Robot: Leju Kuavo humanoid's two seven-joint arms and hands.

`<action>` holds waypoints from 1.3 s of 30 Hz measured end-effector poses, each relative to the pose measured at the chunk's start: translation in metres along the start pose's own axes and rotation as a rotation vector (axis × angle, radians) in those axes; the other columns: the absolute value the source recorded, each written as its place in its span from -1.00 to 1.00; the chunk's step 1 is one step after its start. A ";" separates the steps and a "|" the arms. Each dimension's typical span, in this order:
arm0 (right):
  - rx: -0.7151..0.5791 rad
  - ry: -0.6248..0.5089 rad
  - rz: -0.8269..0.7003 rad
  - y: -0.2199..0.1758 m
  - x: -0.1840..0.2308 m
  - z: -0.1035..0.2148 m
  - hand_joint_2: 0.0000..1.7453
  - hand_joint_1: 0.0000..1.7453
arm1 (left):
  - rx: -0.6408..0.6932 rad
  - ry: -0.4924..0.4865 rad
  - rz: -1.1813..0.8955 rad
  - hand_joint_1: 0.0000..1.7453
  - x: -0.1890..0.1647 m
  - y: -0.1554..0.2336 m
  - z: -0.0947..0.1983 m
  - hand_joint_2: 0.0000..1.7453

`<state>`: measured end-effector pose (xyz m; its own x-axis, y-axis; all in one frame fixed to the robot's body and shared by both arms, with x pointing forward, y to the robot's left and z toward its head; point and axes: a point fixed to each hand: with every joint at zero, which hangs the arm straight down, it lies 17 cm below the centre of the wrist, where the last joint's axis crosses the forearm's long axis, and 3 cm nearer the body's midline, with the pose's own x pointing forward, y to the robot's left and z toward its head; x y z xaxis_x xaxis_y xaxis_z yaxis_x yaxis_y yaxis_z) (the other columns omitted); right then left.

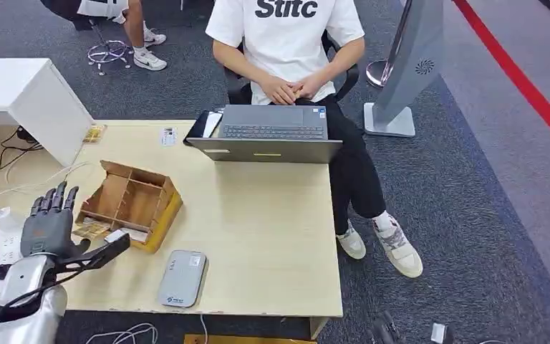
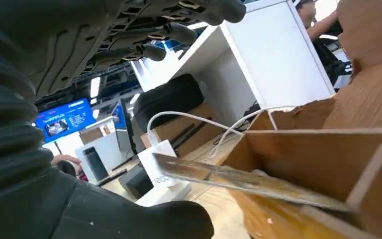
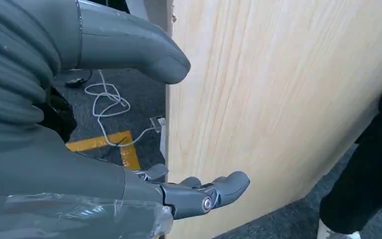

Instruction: Pass the card to the sensor for recognition and then transmit it.

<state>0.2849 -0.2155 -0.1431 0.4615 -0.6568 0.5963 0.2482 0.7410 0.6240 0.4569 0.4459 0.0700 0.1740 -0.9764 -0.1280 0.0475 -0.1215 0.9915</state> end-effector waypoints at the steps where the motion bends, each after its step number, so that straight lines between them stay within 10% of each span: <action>1: -0.001 0.001 -0.001 0.000 -0.001 0.000 1.00 -1.00 | -0.003 -0.001 0.006 -1.00 0.002 -0.001 0.000 1.00; 13: -0.004 0.012 -0.004 0.001 -0.006 0.000 1.00 -1.00 | -0.016 -0.024 0.054 -0.96 0.020 -0.005 -0.004 1.00; 14: -0.004 0.013 -0.003 0.002 -0.006 0.000 1.00 -1.00 | -0.017 -0.024 0.055 1.00 0.020 -0.005 -0.004 1.00; 39: 0.001 0.017 -0.012 0.003 -0.009 0.001 1.00 -1.00 | -0.012 -0.055 0.067 1.00 0.020 -0.007 -0.003 1.00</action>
<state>0.2810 -0.2075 -0.1459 0.4728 -0.6629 0.5806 0.2528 0.7332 0.6312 0.4635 0.4276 0.0602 0.1228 -0.9907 -0.0593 0.0494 -0.0536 0.9973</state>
